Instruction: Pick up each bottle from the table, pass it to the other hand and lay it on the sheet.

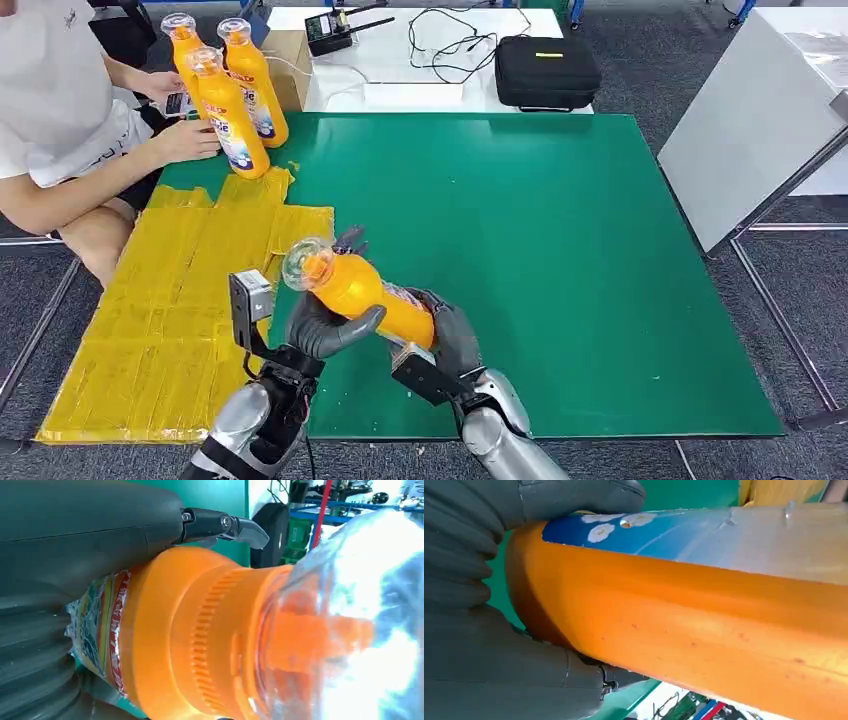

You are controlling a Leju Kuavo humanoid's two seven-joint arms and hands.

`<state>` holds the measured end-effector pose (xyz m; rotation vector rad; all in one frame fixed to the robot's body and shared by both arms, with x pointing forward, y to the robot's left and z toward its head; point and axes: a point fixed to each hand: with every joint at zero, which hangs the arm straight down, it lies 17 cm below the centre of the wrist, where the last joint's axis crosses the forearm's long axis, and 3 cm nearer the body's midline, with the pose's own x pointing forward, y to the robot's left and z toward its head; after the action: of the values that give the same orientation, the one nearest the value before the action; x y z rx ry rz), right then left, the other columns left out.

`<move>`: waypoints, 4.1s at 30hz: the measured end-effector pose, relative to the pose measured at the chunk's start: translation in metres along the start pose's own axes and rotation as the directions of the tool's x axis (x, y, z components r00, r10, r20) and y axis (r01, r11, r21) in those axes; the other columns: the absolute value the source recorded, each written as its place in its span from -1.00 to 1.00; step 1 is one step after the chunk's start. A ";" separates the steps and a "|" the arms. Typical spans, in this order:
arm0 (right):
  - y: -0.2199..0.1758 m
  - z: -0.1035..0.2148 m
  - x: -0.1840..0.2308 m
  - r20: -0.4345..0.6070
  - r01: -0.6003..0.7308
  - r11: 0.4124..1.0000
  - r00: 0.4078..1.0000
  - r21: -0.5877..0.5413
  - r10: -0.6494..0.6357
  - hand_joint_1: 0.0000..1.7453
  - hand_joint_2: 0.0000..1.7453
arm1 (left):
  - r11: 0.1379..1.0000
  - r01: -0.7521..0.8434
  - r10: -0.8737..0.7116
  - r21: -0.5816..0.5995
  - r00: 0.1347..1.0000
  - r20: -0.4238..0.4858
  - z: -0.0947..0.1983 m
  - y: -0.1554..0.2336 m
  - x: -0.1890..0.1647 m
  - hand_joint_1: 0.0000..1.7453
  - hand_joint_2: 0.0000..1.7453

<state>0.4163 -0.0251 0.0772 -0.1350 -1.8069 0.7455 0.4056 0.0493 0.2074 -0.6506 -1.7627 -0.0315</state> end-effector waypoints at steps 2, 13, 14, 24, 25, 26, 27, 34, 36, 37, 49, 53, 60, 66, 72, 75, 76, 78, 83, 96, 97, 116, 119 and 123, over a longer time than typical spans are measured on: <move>0.000 0.000 0.000 0.000 -0.001 1.000 1.000 0.001 0.001 1.00 1.00 | 1.000 -0.001 0.001 -0.002 1.000 0.001 0.000 -0.001 0.000 -1.00 1.00; 0.001 -0.001 -0.001 0.000 -0.002 1.000 1.000 0.007 0.002 1.00 1.00 | 1.000 -0.006 0.006 0.005 1.000 0.011 0.000 0.000 0.002 1.00 1.00; 0.002 -0.001 0.000 0.001 -0.001 1.000 1.000 0.007 0.001 1.00 1.00 | 1.000 -0.006 0.006 0.002 1.000 0.015 0.000 -0.001 0.003 1.00 1.00; 0.002 0.000 -0.001 -0.002 0.005 1.000 1.000 0.007 -0.005 1.00 1.00 | 0.999 0.030 -0.029 -0.021 0.998 0.046 0.001 -0.008 0.006 1.00 1.00; 0.002 0.000 -0.001 -0.001 0.006 1.000 1.000 0.007 -0.006 1.00 1.00 | 0.999 0.037 -0.036 -0.029 0.998 0.051 0.002 -0.010 0.007 1.00 1.00; 0.003 0.000 -0.002 -0.002 0.007 1.000 1.000 0.008 -0.007 1.00 1.00 | 0.998 0.044 -0.042 -0.035 0.998 0.056 0.002 -0.012 0.007 1.00 1.00; 0.003 0.000 -0.001 0.000 0.007 1.000 1.000 0.008 -0.007 1.00 1.00 | 0.998 0.047 -0.045 -0.038 0.997 0.059 0.002 -0.013 0.007 1.00 1.00; 0.001 0.000 -0.002 -0.003 0.014 1.000 1.000 0.003 -0.014 -1.00 1.00 | 0.996 0.068 -0.064 -0.058 0.996 0.067 0.002 -0.019 0.008 1.00 1.00; 0.001 0.000 -0.003 -0.004 0.023 1.000 1.000 -0.001 -0.023 -1.00 1.00 | 0.993 0.099 -0.093 -0.065 0.992 0.082 0.001 -0.021 0.009 1.00 1.00; 0.000 0.000 -0.002 -0.002 0.033 0.999 0.999 -0.004 -0.033 -1.00 1.00 | 0.988 0.140 -0.134 -0.061 0.986 0.098 0.001 -0.022 0.010 1.00 1.00; -0.029 0.007 0.010 0.013 0.204 0.974 0.979 -0.096 -0.204 -1.00 1.00 | 0.809 0.578 -0.585 0.105 0.775 0.240 -0.007 0.009 0.051 1.00 1.00; -0.058 0.013 0.029 0.064 0.236 0.958 0.971 -0.163 -0.228 -1.00 1.00 | 0.600 0.784 -0.798 0.163 0.570 0.197 -0.009 0.047 0.060 1.00 1.00; -0.099 0.031 0.074 0.184 0.309 0.930 0.944 -0.197 -0.275 -1.00 1.00 | -0.393 0.889 -0.920 0.235 -0.377 -0.110 -0.018 0.158 0.083 1.00 1.00; -0.136 0.042 0.099 0.271 0.345 0.905 0.922 -0.250 -0.277 -1.00 1.00 | -0.477 0.871 -0.830 -0.115 -0.490 -0.268 -0.012 0.262 0.023 1.00 1.00; -0.153 0.048 0.106 0.303 0.372 0.889 0.908 -0.268 -0.289 -1.00 1.00 | -0.428 0.857 -0.802 -0.289 -0.507 -0.315 0.011 0.310 -0.022 1.00 1.00; -0.159 0.049 0.106 0.309 0.371 0.886 0.908 -0.279 -0.283 -1.00 1.00 | -0.337 0.872 -0.823 -0.356 -0.457 -0.339 0.030 0.326 -0.047 1.00 1.00; -0.161 0.050 0.105 0.308 0.370 0.885 0.909 -0.284 -0.281 -1.00 1.00 | -0.305 0.880 -0.831 -0.365 -0.433 -0.349 0.033 0.330 -0.052 1.00 1.00; -0.163 0.050 0.104 0.307 0.369 0.883 0.910 -0.290 -0.279 -1.00 1.00 | -0.236 0.897 -0.856 -0.373 -0.374 -0.356 0.035 0.333 -0.060 1.00 1.00; -0.164 0.051 0.101 0.302 0.365 0.883 0.913 -0.296 -0.276 -1.00 1.00 | -0.107 0.926 -0.886 -0.362 -0.254 -0.387 0.035 0.337 -0.067 1.00 1.00; -0.164 0.052 0.097 0.288 0.359 0.886 0.917 -0.293 -0.276 -1.00 1.00 | 0.027 0.959 -0.905 -0.282 -0.097 -0.413 0.032 0.321 -0.074 -1.00 1.00; -0.164 0.052 0.097 0.287 0.358 0.887 0.917 -0.293 -0.276 -1.00 1.00 | 0.036 0.960 -0.906 -0.277 -0.086 -0.415 0.033 0.319 -0.075 -1.00 1.00; -0.159 0.056 0.089 0.265 0.338 0.898 0.927 -0.284 -0.265 -1.00 1.00 | 0.239 0.970 -0.956 0.039 0.242 -0.164 0.044 0.208 -0.038 -1.00 1.00; -0.159 0.056 0.089 0.264 0.337 0.898 0.928 -0.283 -0.265 -1.00 1.00 | 0.235 0.970 -0.961 0.067 0.242 -0.137 0.043 0.201 -0.030 -1.00 1.00; -0.157 0.057 0.087 0.259 0.335 0.899 0.929 -0.282 -0.265 -1.00 1.00 | 0.216 0.956 -0.973 0.198 0.228 -0.037 0.042 0.176 0.004 -1.00 1.00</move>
<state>0.3745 -0.1358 0.2243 0.0160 -2.0871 0.2447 0.4447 0.2144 0.1441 0.7541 -1.9663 -0.7333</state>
